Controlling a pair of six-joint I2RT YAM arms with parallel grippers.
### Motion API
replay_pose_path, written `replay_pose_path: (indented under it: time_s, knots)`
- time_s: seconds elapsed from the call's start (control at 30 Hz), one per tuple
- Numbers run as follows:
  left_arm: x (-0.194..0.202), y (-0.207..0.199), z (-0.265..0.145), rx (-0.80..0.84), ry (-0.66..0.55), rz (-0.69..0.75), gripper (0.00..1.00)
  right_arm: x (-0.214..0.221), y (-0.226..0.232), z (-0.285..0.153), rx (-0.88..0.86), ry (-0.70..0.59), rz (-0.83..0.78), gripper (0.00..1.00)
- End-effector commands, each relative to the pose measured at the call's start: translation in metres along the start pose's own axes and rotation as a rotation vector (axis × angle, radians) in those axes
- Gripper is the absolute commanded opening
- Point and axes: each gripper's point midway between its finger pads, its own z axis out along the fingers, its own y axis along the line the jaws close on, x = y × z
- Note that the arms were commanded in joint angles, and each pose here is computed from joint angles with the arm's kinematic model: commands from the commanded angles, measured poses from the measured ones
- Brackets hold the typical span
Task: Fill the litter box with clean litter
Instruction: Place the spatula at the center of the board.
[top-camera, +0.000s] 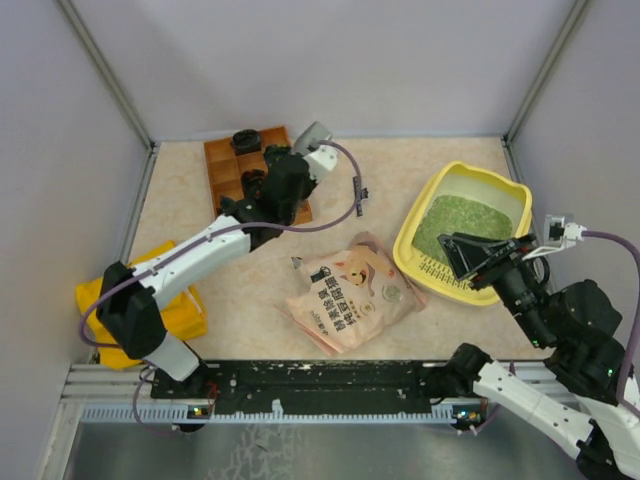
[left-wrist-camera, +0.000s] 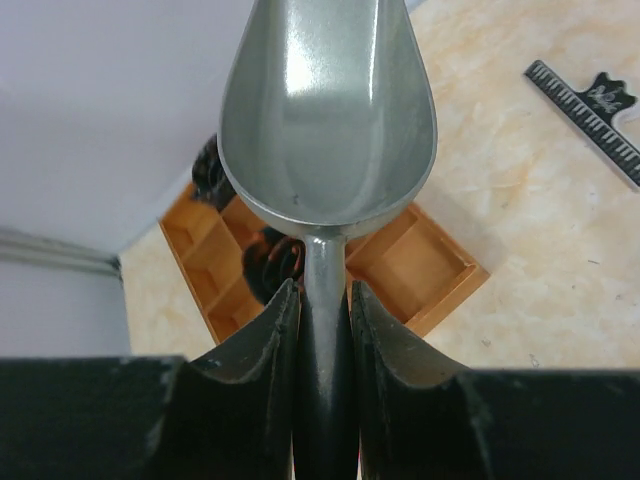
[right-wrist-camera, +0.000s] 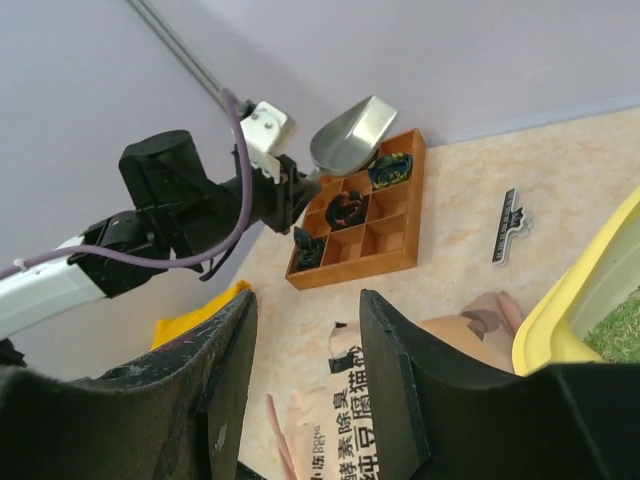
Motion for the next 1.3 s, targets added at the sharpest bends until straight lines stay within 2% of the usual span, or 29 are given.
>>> replay_pose_path:
  time_s: [0.0,0.1,0.17,0.37,0.53,0.77,0.93,1.17,1.27]
  knots:
    - [0.027,0.038,-0.012,-0.13,-0.004,-0.315,0.0,0.003,0.004,0.002,-0.022,0.0,0.021,0.46]
    - [0.064,0.072,-0.015,-0.253,0.075,-0.508,0.0,0.01,0.002,0.004,-0.016,0.017,0.021,0.46]
    - [0.088,0.088,-0.014,-0.273,0.132,-0.611,0.01,0.014,0.0,0.005,-0.013,0.027,0.02,0.46]
    - [0.141,0.14,-0.017,-0.396,0.217,-0.746,0.01,0.028,-0.004,0.008,-0.005,0.066,0.016,0.46]
    - [0.183,0.166,-0.013,-0.438,0.286,-0.921,0.0,0.032,-0.005,0.009,-0.001,0.082,0.011,0.46]
    - [0.241,0.188,-0.002,-0.547,0.395,-0.978,0.01,0.039,-0.005,0.011,0.002,0.109,0.006,0.46]
    - [0.279,0.172,0.002,-0.588,0.487,-1.021,0.01,0.052,-0.012,0.014,0.035,0.156,-0.007,0.46]
    - [0.314,0.163,0.023,-0.571,0.523,-1.046,0.0,0.068,-0.015,0.02,0.047,0.202,-0.008,0.46]
    - [0.322,0.162,0.031,-0.552,0.538,-1.035,0.04,0.074,-0.017,0.023,0.058,0.218,-0.017,0.46]
